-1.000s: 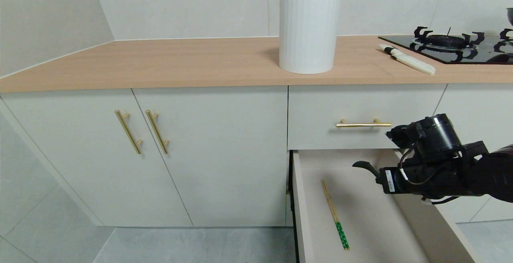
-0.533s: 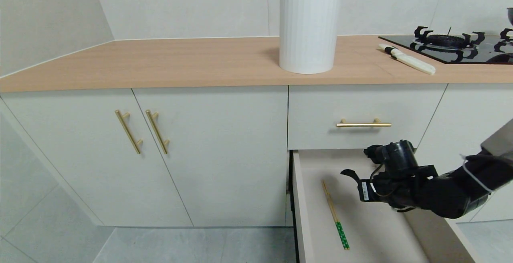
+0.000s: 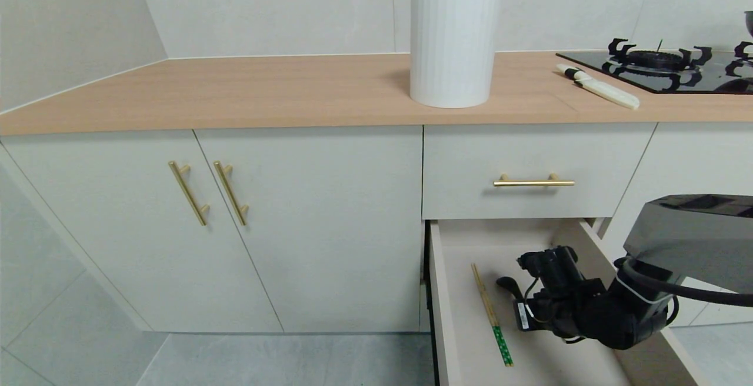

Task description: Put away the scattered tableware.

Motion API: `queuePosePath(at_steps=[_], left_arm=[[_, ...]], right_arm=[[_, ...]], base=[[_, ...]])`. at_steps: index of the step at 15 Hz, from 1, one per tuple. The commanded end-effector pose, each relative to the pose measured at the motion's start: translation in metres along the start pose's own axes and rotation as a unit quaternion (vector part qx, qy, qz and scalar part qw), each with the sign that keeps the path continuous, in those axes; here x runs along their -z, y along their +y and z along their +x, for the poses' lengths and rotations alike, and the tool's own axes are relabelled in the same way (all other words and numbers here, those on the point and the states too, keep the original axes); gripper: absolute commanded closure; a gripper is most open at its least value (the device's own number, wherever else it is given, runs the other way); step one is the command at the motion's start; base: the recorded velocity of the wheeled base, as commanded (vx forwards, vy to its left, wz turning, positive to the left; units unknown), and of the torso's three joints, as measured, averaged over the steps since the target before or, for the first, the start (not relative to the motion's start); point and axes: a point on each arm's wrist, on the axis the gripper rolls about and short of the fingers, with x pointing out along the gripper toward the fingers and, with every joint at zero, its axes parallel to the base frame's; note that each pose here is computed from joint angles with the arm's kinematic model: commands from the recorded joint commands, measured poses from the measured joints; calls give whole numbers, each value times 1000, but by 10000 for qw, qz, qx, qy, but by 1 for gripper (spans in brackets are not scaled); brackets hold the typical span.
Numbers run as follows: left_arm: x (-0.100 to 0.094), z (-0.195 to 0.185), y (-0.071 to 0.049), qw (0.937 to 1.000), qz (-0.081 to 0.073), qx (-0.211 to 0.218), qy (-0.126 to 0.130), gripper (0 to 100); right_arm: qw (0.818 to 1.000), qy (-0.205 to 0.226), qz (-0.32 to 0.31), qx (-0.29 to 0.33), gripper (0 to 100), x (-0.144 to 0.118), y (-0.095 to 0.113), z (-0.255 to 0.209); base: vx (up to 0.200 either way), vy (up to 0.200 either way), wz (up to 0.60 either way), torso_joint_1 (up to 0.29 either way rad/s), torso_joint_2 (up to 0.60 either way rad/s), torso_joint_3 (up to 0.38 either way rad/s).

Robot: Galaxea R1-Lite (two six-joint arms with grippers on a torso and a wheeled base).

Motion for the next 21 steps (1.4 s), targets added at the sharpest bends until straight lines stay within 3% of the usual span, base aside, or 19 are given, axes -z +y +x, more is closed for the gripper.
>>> queuePosePath(at_steps=[1, 11, 12, 19, 21], left_arm=[[0, 0, 0, 10000, -2, -1, 0, 0], [0, 0, 0, 10000, -1, -2, 8, 0], [0, 0, 0, 10000, -2, -1, 0, 0], [0, 0, 0, 10000, -2, -1, 0, 0], [0, 0, 0, 10000, -2, -1, 0, 0]], right_arm=[[9998, 181, -36, 33, 100, 9, 0, 11], [9998, 168, -24, 98, 100, 9, 0, 14], [9998, 183, -34, 101, 0, 9, 0, 15], [9999, 137, -19, 99, 0, 7, 0, 12], [9996, -238, 48, 161, 0, -10, -1, -10]], base=[[0, 0, 0, 0, 0, 0], [0, 0, 0, 0, 0, 0], [0, 0, 0, 0, 0, 0], [0, 0, 0, 0, 0, 0], [0, 0, 0, 0, 0, 0]])
